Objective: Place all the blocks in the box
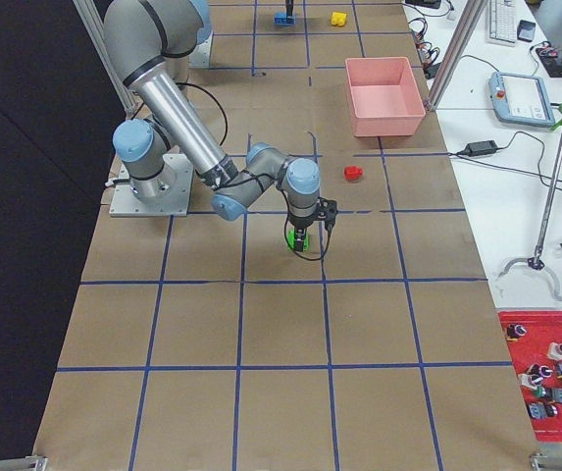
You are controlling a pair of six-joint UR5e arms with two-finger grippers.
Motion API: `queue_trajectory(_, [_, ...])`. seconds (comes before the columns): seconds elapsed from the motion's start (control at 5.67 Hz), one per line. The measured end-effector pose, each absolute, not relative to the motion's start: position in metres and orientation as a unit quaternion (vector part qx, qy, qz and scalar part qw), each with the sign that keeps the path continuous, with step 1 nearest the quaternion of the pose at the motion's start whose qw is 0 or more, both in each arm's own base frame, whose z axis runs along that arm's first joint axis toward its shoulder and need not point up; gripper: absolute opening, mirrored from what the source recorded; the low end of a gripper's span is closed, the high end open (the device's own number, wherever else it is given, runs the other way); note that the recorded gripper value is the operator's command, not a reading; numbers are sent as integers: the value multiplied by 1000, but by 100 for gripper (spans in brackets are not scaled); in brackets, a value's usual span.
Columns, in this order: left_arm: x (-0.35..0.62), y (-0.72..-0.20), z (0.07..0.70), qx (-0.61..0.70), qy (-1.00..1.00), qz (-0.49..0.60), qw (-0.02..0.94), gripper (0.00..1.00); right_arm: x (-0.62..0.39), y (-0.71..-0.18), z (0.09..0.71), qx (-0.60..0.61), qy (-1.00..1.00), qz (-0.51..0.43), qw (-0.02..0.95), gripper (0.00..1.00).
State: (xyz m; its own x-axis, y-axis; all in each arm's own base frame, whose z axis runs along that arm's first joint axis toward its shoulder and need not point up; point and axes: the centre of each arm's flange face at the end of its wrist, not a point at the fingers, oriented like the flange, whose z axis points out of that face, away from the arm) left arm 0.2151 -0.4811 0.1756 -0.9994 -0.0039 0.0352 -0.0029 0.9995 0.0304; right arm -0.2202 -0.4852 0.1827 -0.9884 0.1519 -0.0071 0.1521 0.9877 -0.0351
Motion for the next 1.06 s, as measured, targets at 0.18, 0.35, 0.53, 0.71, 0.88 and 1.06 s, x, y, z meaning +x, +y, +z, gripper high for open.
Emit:
queue_trajectory(0.18, [216, -482, 176, 2, -1000, -15, 17, 27, -221, -483, 177, 77, 997, -11, 2, 93])
queue_trajectory(0.35, [217, -483, 177, 3, -1000, -15, 16, 21, -222, -479, 173, 79, 997, -3, 2, 87])
queue_trajectory(0.53, [217, -484, 179, 3, -1000, -13, 14, 16, -224, -475, 172, 80, 997, 2, 1, 53])
queue_trajectory(0.71, [216, -488, 191, 2, -1000, -4, 7, 14, -225, -474, 172, 80, 997, 7, 3, 31])
queue_trajectory(0.88, [214, -499, 220, -3, -1000, 9, -4, 14, -224, -473, 172, 80, 997, 14, 7, 18])
queue_trajectory(1.06, [209, -517, 268, -14, -1000, 14, -7, 14, -225, -473, 174, 81, 996, 19, 10, 14])
